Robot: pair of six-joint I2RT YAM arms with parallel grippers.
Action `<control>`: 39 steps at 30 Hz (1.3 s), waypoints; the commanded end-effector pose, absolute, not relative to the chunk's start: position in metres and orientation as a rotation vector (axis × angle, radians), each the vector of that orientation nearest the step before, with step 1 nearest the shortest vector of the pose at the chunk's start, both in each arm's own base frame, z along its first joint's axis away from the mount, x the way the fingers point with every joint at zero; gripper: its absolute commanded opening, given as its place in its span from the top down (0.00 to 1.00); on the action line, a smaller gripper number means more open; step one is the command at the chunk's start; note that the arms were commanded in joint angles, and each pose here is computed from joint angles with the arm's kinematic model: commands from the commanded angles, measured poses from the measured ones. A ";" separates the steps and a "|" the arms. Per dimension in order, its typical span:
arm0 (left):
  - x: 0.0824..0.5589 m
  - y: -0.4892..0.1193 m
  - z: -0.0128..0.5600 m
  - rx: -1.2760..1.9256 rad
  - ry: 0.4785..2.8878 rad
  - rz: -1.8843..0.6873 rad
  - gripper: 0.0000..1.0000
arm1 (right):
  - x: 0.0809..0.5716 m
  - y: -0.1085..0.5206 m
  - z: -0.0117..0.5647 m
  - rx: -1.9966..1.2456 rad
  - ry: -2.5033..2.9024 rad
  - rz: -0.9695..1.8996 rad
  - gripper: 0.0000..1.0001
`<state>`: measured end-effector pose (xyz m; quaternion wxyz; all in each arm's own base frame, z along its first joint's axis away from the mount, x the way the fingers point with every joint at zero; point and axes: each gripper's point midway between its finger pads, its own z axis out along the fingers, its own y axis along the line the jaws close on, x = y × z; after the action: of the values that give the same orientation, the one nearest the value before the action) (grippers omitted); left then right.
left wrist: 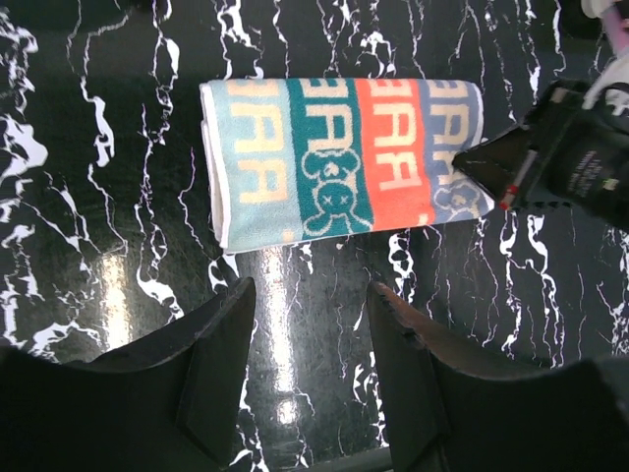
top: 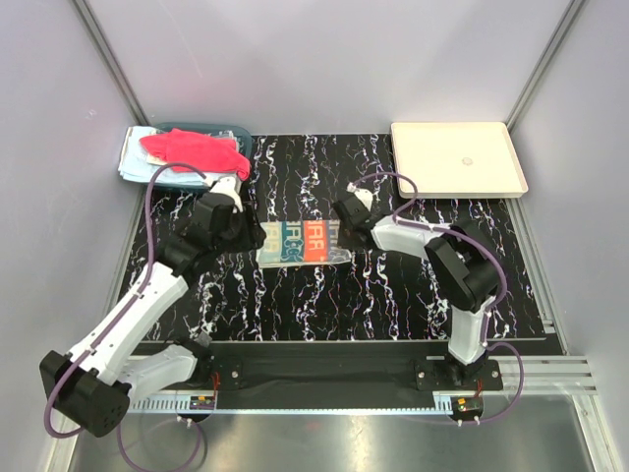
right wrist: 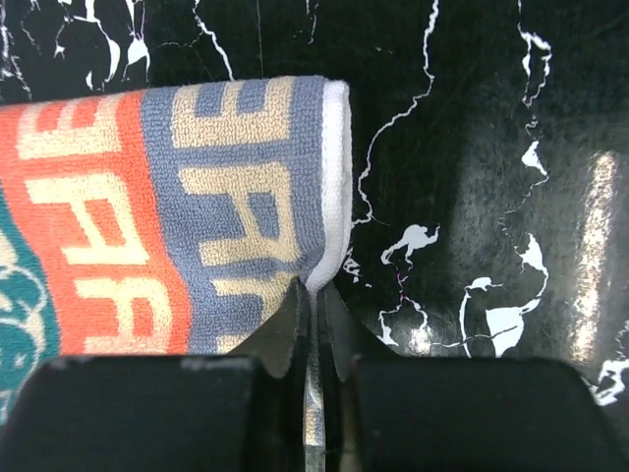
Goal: Fold and stack the towels
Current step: Neatly place the folded towel into the bin
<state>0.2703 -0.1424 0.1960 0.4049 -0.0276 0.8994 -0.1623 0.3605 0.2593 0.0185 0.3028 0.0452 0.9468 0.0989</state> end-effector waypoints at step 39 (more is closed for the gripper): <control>0.276 -0.136 0.217 0.067 2.199 -0.363 0.48 | 0.635 -0.018 0.155 -0.070 2.136 -0.690 1.00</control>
<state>0.2682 -0.1313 0.2114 0.4230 0.0229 0.8962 -0.1315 0.6196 -0.0095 0.1471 0.4145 -0.0134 0.8664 -0.2781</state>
